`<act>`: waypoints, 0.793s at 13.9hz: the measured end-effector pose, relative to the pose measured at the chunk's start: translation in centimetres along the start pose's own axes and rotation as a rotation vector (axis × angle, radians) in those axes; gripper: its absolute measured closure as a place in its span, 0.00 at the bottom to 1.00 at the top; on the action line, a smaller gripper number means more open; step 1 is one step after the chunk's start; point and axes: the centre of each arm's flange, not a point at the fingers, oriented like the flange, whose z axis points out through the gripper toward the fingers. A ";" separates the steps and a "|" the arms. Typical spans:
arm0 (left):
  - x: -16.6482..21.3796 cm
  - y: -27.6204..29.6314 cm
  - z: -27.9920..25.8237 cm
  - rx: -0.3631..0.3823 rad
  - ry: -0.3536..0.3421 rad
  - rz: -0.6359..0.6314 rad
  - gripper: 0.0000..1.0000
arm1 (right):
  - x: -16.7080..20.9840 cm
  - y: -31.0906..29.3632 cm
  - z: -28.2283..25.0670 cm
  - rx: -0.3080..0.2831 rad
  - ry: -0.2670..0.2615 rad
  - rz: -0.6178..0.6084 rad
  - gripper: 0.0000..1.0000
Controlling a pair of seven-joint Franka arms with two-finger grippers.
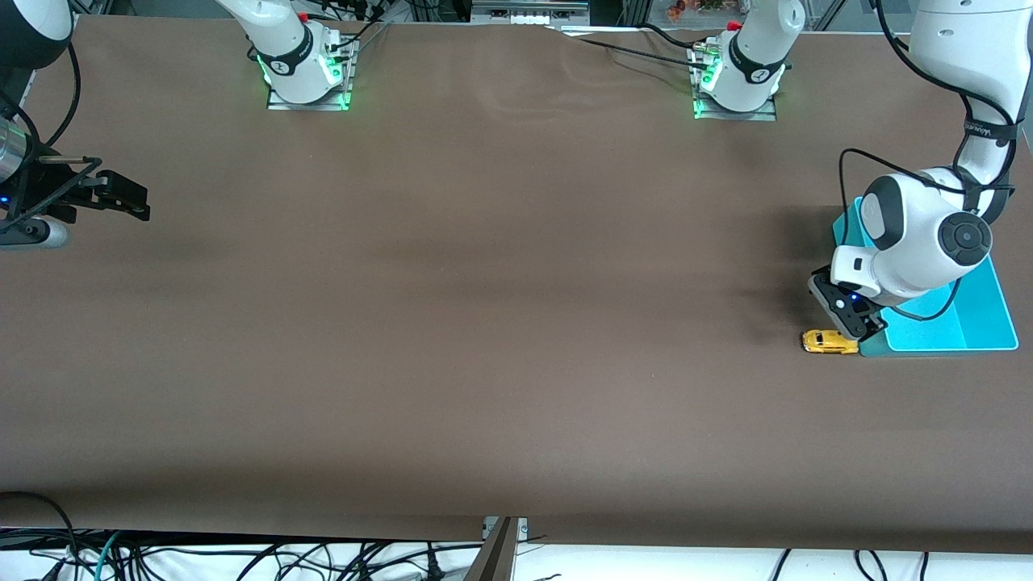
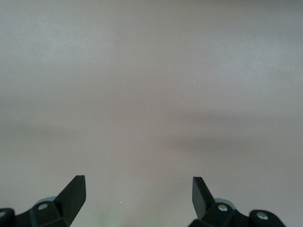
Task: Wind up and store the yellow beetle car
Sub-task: 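Close the left gripper on the yellow car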
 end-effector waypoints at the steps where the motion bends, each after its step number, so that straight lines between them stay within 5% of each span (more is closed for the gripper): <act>1: 0.2 -0.5 0.0 0.009 0.001 0.054 0.00 | 0.0 0.0 0.0 0.000 0.000 0.000 0.00; 5: 0.6 -2.5 0.4 0.033 -0.001 0.210 0.00 | 0.0 0.0 0.0 0.000 0.000 0.000 0.00; 11: -1.4 -3.7 5.1 -0.008 -0.017 0.236 0.00 | 0.0 0.0 0.0 0.000 0.000 -0.001 0.00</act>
